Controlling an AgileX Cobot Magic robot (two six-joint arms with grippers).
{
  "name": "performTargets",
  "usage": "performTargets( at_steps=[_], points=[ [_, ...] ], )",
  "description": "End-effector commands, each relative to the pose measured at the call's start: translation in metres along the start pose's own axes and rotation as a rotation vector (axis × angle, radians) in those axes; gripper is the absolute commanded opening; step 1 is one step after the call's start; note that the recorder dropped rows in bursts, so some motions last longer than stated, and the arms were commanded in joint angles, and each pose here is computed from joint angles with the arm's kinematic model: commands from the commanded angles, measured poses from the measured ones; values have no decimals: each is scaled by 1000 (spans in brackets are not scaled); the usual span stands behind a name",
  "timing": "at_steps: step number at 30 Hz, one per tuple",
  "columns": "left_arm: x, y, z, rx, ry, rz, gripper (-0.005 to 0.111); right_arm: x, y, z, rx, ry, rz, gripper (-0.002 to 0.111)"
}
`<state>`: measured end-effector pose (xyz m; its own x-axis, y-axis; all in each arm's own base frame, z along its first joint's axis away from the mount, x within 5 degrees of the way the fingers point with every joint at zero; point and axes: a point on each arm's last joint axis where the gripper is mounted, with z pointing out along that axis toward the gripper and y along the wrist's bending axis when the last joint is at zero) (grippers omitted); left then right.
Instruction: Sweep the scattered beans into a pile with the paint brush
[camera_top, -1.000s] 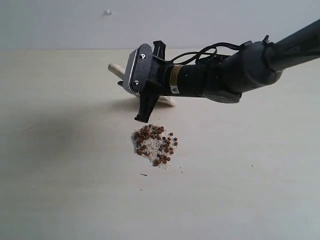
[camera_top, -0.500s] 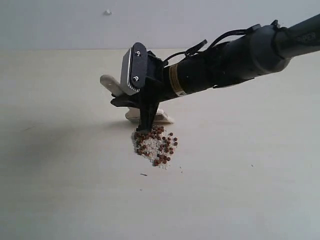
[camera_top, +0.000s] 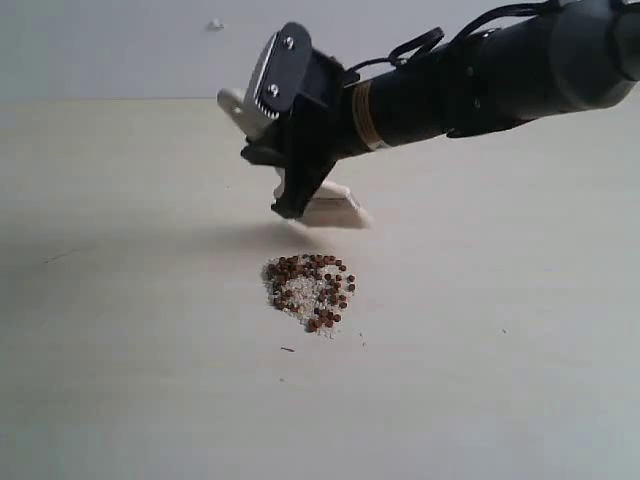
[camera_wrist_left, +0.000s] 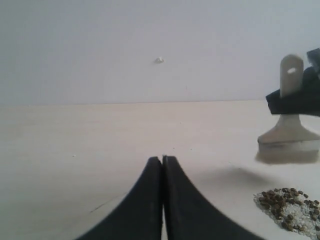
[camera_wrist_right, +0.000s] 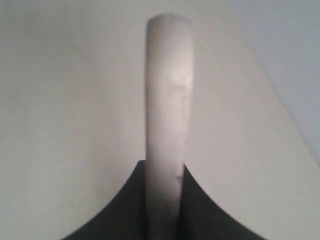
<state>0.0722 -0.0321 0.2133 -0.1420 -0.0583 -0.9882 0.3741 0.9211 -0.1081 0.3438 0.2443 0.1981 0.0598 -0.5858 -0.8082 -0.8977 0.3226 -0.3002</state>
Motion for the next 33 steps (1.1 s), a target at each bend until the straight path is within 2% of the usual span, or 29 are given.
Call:
performTargets(
  at_steps=[1,3,6,9,11,14,19,22,26,28,33],
  points=[
    [1,0,0,-1,-2,5,0,-16,-19,-24,198,9,172,0],
    [1,0,0,-1,-2,5,0,-19,-28,-36,299,34,291,0],
    [1,0,0,-1,-2,5,0,-15,-44,-56,535,102,519,0],
    [1,0,0,-1,-2,5,0,-5,-51,-71,700,203,615,0],
    [1,0,0,-1,-2,5,0,3,-48,-75,712,309,625,0],
    [1,0,0,-1,-2,5,0,15,-40,-77,633,479,616,0],
    [1,0,0,-1,-2,5,0,36,-34,-87,457,645,765,0],
    [1,0,0,-1,-2,5,0,49,-33,-97,309,698,873,0],
    [1,0,0,-1,-2,5,0,52,-31,-106,87,655,1009,0],
    [1,0,0,-1,-2,5,0,51,-32,-109,14,605,1048,0],
    [1,0,0,-1,-2,5,0,48,-39,-111,-53,480,1096,0]
  ],
)
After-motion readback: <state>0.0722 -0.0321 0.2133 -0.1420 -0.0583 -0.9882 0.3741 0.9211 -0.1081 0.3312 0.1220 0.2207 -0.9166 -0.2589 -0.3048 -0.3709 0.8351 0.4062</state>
